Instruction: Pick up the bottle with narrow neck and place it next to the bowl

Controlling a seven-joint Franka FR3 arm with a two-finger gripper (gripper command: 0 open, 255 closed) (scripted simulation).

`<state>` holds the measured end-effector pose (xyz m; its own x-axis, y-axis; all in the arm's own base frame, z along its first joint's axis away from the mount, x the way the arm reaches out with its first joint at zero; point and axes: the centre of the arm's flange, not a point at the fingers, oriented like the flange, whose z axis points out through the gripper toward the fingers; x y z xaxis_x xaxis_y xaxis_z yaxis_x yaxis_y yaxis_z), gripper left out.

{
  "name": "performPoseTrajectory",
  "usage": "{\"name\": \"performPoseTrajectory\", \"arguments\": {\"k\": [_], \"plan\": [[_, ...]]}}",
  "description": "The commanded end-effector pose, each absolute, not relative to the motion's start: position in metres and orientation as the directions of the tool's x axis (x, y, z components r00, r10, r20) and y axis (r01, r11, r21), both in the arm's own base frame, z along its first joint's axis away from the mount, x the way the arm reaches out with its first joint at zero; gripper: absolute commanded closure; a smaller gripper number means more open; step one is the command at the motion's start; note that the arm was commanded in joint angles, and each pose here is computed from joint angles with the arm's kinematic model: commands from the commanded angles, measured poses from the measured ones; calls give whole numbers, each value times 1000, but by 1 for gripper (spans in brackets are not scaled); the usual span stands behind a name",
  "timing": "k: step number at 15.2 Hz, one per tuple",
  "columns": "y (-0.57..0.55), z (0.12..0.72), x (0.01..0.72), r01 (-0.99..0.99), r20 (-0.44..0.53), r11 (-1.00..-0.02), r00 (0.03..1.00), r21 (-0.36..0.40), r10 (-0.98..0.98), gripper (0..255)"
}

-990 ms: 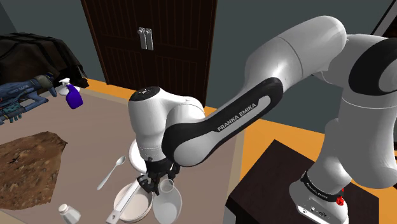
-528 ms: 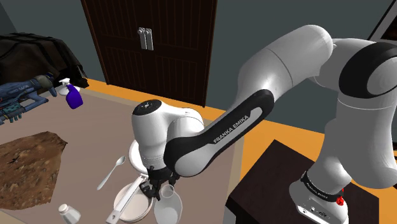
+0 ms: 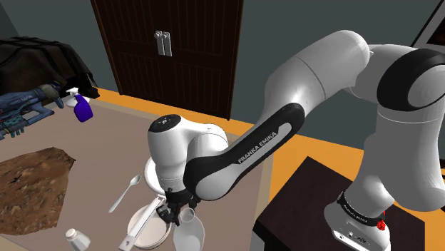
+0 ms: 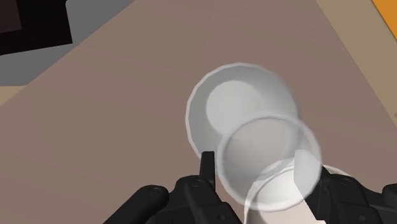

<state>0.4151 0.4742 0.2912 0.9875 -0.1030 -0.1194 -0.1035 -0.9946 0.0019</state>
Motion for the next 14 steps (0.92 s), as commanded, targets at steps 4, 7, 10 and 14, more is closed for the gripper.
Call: {"name": "performPoseTrajectory", "arguments": {"k": [4,7,10,14], "plan": [[474,291,415,-104,-119,-995,988,1,-103,0],[474,305,417,-104,-119,-995,988,1,-103,0],[474,341,421,-104,-119,-995,988,1,-103,0],[474,341,421,-104,-119,-995,988,1,-103,0]]}}
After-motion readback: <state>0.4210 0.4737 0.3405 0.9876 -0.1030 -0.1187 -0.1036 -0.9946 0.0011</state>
